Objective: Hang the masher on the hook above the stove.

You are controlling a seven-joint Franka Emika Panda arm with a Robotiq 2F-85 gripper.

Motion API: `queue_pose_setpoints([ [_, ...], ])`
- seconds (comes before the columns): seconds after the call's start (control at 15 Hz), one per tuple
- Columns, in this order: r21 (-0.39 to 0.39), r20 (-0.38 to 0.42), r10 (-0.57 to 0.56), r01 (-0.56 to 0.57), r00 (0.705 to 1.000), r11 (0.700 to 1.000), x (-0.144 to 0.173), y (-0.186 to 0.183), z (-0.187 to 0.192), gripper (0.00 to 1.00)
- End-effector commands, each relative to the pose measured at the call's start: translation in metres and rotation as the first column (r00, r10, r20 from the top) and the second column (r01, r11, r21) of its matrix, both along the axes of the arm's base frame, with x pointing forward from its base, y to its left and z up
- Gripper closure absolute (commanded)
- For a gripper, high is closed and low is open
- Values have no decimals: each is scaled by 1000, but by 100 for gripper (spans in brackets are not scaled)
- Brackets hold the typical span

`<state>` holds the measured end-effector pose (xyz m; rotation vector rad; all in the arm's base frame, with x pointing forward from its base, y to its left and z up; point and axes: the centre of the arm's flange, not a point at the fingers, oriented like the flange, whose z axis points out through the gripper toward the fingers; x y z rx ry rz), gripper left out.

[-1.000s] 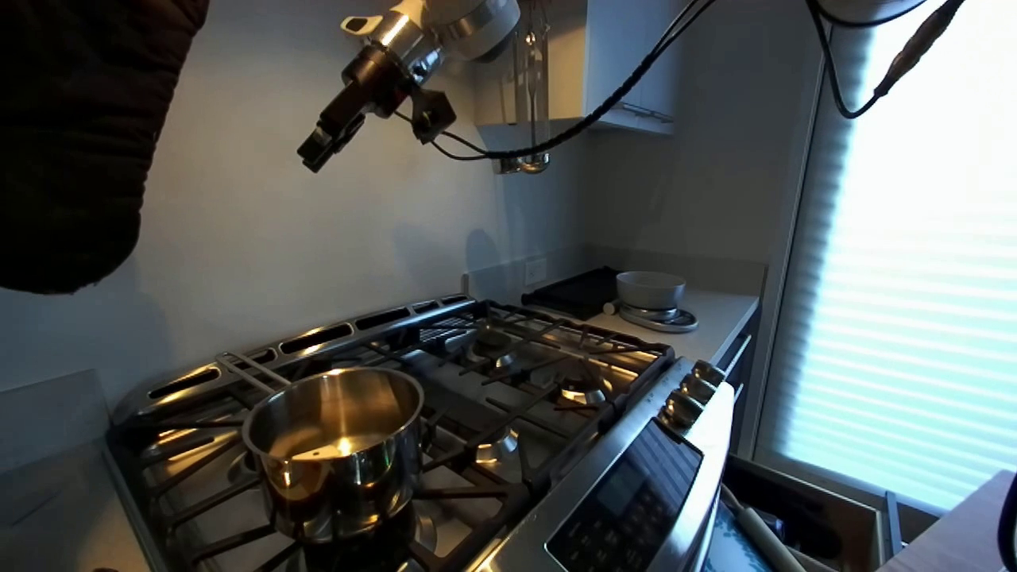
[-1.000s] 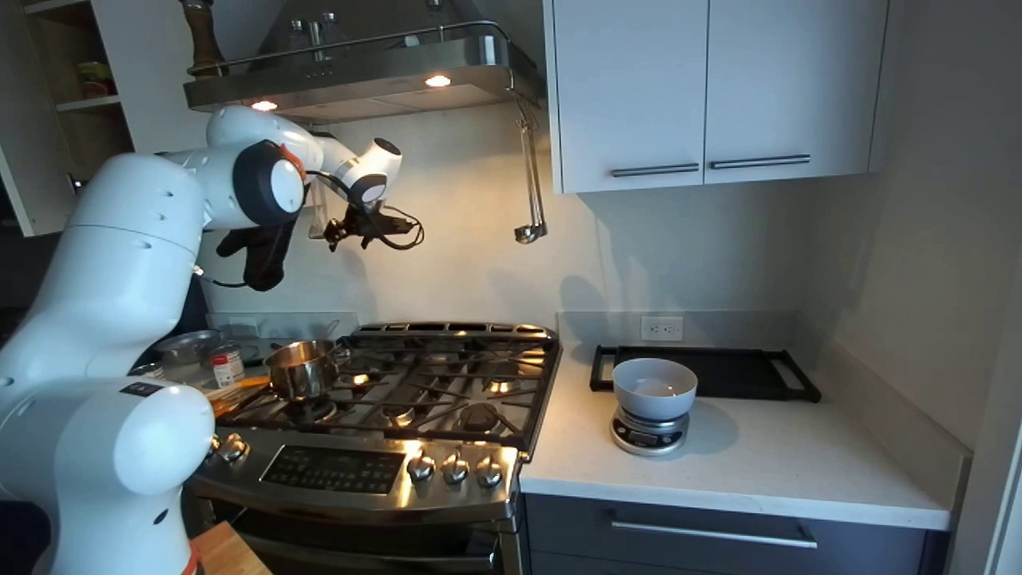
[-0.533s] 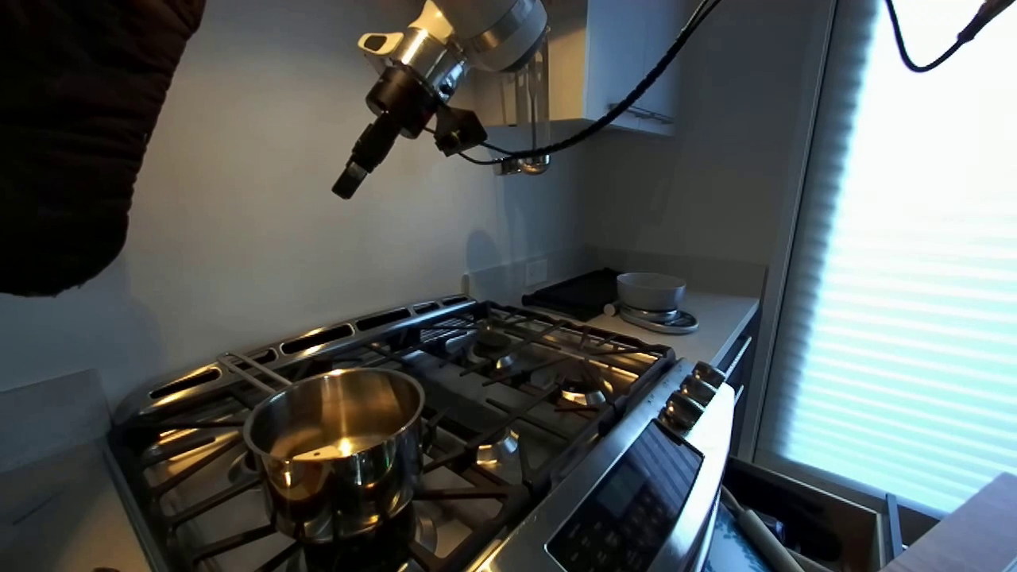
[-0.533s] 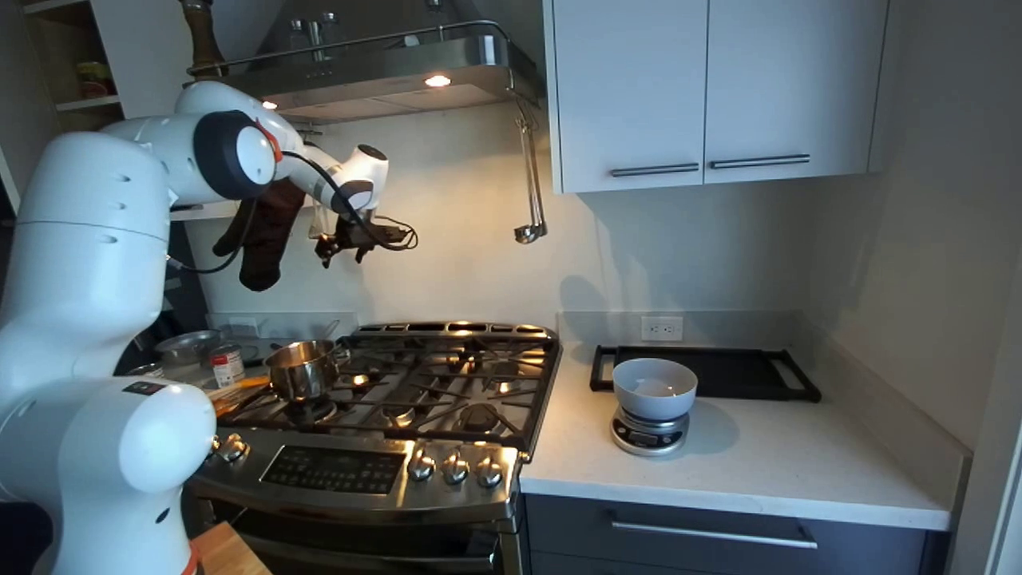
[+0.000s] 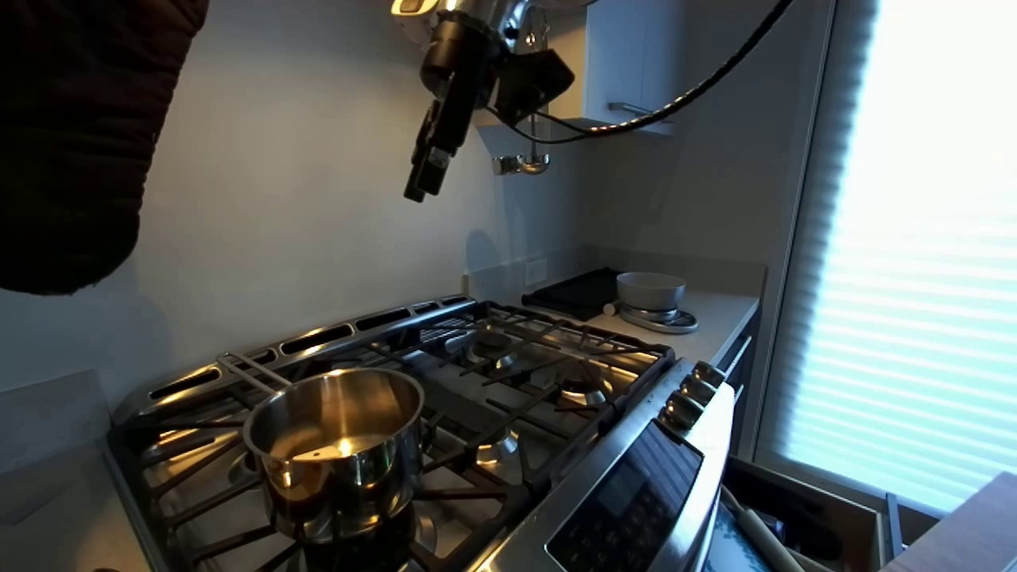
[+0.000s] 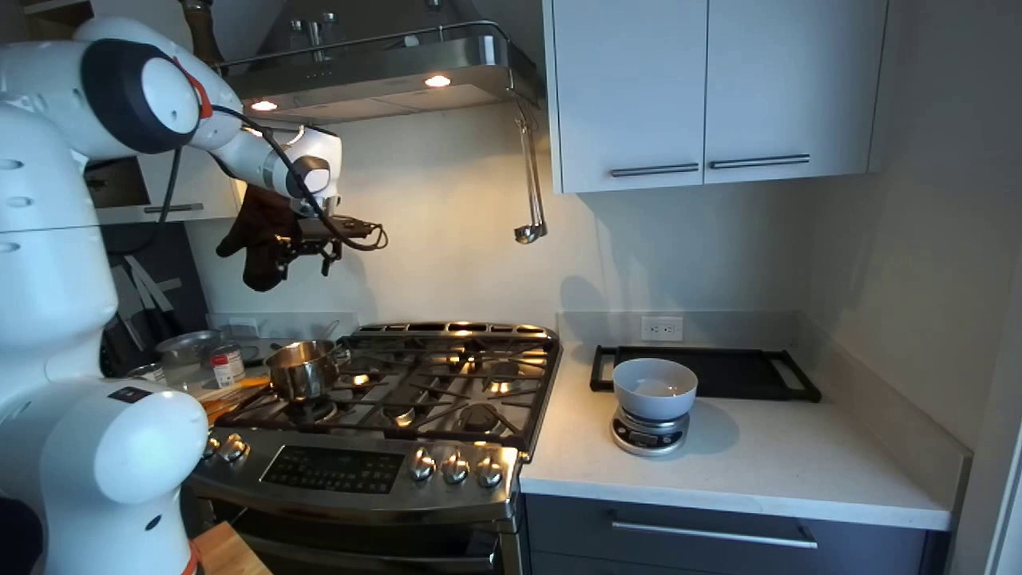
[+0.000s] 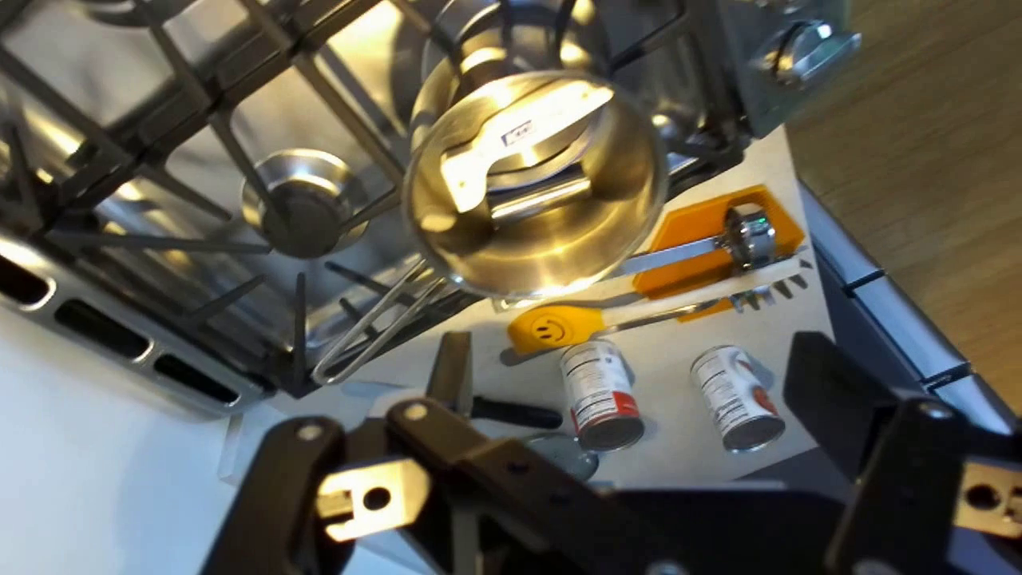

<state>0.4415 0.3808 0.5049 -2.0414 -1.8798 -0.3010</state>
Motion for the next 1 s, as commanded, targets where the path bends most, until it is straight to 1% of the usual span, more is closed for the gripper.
queue_pose_setpoints([
  [0.0,-116,-82,-104,95,991,989,-80,-43,18,0],
  [0.13,-175,-132,-195,170,972,970,-113,-61,30,0],
  [0.33,-265,-173,-331,280,928,923,-160,-93,56,0],
  [0.47,-336,-187,-415,339,890,879,-184,-119,73,0],
  [0.6,-411,-154,-489,395,859,822,-201,-142,101,0],
  [0.67,-435,-110,-519,429,848,792,-207,-153,119,0],
  [0.73,-389,-165,-454,365,876,846,-188,-128,96,0],
  [0.8,-402,-143,-480,392,866,827,-196,-139,107,0],
  [0.93,-395,-114,-502,424,858,815,-207,-149,120,0],
])
